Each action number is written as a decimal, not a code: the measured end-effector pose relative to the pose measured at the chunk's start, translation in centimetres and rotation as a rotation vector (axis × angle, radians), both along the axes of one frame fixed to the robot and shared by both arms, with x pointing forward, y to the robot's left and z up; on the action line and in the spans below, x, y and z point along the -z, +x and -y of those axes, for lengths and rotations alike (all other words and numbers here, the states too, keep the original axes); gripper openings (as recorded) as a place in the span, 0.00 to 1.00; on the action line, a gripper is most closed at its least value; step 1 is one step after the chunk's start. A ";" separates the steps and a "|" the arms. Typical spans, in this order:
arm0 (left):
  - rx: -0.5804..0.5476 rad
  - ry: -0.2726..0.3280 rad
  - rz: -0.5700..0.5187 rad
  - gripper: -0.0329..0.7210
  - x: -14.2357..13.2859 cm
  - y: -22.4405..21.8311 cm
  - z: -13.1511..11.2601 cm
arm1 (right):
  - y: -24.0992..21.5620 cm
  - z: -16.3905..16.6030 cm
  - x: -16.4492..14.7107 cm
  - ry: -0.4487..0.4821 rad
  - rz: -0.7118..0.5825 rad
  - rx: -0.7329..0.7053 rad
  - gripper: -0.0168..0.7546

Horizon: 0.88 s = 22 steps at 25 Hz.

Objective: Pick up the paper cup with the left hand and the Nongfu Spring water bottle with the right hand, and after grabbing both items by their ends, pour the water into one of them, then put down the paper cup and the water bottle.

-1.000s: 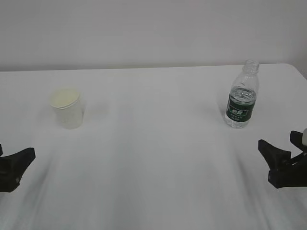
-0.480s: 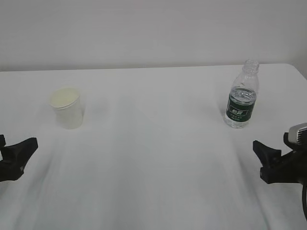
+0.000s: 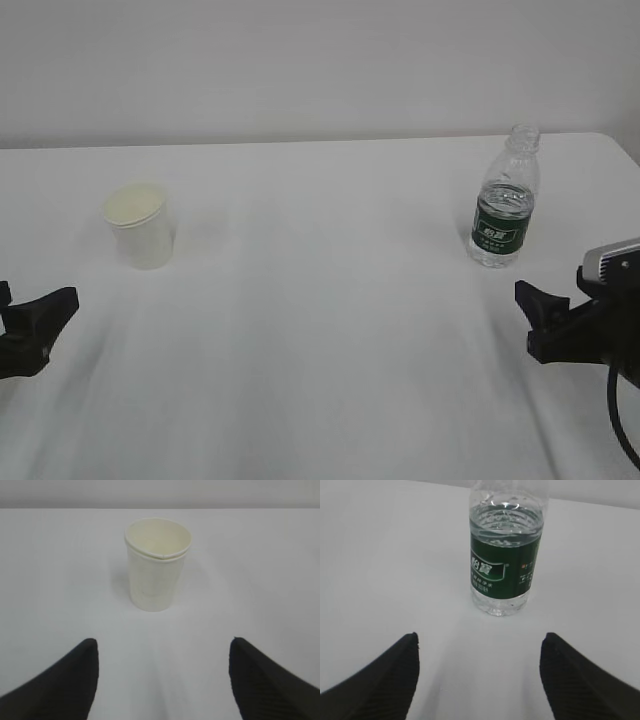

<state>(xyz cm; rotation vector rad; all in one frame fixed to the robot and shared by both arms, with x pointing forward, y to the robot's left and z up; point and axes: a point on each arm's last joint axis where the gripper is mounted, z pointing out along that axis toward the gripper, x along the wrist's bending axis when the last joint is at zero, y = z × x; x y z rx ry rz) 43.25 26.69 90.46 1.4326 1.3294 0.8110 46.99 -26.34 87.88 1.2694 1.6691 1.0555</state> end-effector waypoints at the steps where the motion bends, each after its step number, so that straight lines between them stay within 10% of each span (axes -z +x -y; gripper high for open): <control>1: 0.000 0.000 0.000 0.82 0.0 0.0 0.0 | 0.2 0.0 -0.1 0.002 0.006 0.000 0.76; 22: 0.000 0.000 0.000 0.82 0.0 0.0 0.0 | 3.5 -0.5 0.7 0.043 0.034 0.014 0.76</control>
